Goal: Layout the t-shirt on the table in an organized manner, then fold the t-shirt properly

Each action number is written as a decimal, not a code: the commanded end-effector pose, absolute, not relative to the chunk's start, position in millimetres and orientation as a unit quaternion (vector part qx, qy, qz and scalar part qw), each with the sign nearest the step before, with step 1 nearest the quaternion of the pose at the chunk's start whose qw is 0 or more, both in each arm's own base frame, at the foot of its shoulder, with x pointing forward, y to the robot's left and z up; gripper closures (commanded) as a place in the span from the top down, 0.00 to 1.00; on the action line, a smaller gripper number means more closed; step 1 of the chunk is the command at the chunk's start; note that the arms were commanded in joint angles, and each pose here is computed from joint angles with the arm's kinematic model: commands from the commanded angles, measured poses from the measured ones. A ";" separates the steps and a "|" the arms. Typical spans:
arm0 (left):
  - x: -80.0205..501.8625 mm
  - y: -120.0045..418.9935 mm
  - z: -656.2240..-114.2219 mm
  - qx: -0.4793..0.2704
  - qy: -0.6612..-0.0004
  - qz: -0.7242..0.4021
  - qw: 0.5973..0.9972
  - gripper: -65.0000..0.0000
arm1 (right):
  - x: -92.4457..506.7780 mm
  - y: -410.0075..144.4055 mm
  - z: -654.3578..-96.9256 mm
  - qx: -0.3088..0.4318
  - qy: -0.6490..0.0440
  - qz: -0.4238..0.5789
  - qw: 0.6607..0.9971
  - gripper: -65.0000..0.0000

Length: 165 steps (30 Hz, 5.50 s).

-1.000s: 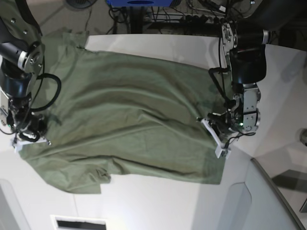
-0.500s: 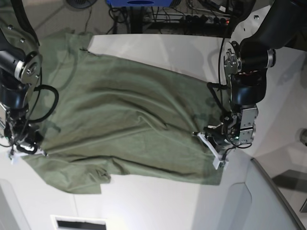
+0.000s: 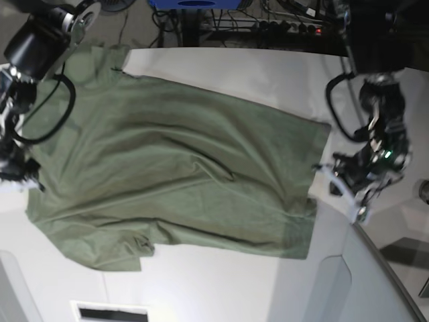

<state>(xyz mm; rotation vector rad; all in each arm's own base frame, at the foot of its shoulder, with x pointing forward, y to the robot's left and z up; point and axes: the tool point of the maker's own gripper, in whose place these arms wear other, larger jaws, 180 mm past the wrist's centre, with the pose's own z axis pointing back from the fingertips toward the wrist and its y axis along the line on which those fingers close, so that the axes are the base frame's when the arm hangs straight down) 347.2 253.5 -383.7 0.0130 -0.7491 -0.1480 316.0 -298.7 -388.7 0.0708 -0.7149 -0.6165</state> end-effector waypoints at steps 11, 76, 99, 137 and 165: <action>261.3 335.7 -381.8 -0.018 -0.395 0.026 0.918 0.31 | 209.8 -345.5 -424.7 0.043 -0.298 -0.407 0.863 0.70; 218.6 296.6 -468.0 -0.114 -0.323 0.116 0.933 0.51 | 166.8 -290.0 -495.2 0.135 -0.210 -0.364 0.897 0.01; 235.9 243.5 -506.3 -0.175 -0.328 0.121 0.920 0.64 | 166.7 -291.9 -494.5 0.133 -0.211 -0.364 0.898 0.01; 174.1 234.9 -414.9 -0.090 -0.290 -0.077 0.950 0.00 | 176.7 -306.7 -438.3 0.095 -0.226 -0.308 0.919 0.01; 175.8 230.1 -409.0 -0.086 -0.270 -0.092 0.955 0.00 | 190.5 -327.5 -430.7 0.085 -0.227 -0.312 0.919 0.01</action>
